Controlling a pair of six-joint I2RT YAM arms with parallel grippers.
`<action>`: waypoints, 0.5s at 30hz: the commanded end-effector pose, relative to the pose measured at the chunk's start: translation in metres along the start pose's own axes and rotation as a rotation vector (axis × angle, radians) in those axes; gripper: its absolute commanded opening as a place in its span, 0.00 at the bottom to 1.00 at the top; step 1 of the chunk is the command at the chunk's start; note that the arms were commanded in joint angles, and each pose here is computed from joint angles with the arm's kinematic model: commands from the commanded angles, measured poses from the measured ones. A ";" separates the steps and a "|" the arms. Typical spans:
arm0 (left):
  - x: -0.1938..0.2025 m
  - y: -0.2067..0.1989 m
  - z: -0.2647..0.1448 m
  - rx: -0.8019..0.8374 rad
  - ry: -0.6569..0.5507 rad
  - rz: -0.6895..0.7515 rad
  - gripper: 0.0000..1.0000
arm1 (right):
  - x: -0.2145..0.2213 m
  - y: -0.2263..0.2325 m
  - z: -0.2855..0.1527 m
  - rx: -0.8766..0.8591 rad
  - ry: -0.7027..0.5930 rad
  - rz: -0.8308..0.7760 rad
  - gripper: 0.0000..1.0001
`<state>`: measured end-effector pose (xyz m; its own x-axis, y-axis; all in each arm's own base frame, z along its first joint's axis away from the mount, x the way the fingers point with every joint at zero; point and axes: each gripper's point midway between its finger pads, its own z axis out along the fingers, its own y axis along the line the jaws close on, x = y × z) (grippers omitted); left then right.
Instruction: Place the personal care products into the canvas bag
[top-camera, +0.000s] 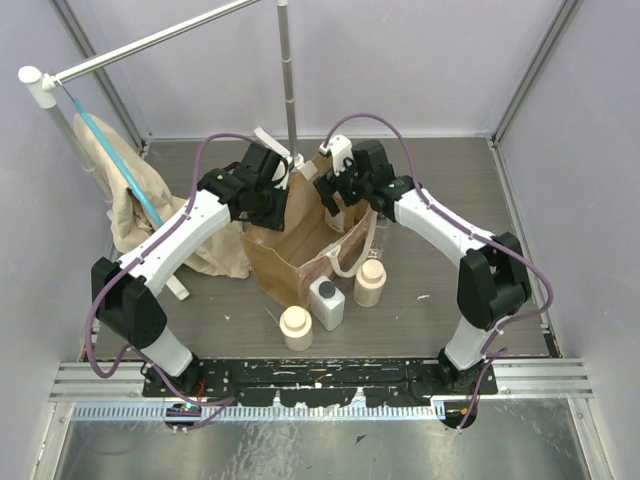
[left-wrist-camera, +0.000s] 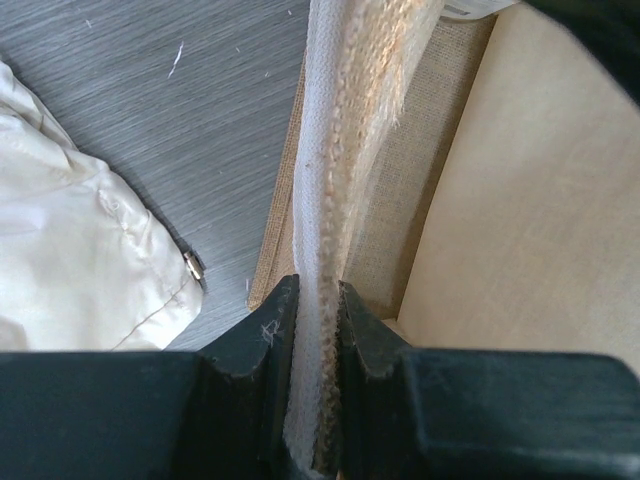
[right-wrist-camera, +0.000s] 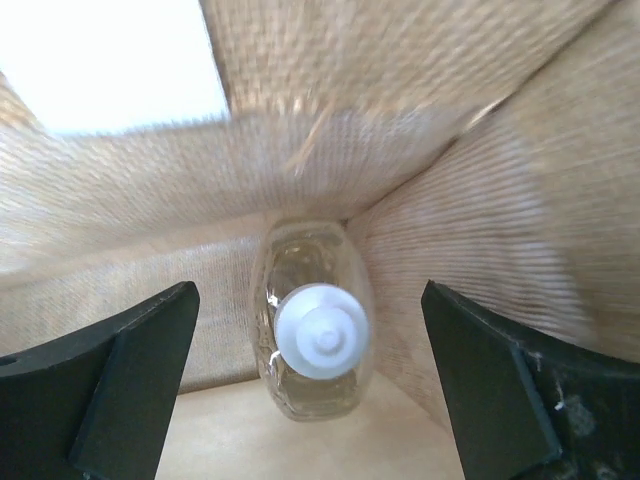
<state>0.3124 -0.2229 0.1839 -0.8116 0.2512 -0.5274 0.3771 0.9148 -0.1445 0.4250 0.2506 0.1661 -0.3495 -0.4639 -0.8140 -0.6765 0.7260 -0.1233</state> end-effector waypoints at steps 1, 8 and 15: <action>-0.005 -0.004 0.002 0.015 0.000 0.015 0.04 | -0.095 -0.017 -0.060 0.068 -0.227 0.024 1.00; -0.007 -0.004 0.004 0.017 -0.003 0.016 0.04 | -0.149 -0.018 -0.119 0.087 -0.366 0.085 1.00; -0.009 -0.003 0.005 0.013 -0.010 0.019 0.04 | -0.123 -0.068 -0.153 0.364 -0.205 0.270 1.00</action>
<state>0.3135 -0.2231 0.1790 -0.8149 0.2610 -0.5174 0.3807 0.9143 -0.1384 0.4159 0.2309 0.3485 -0.2111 -0.2222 -0.9519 -0.5245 0.8475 -0.0815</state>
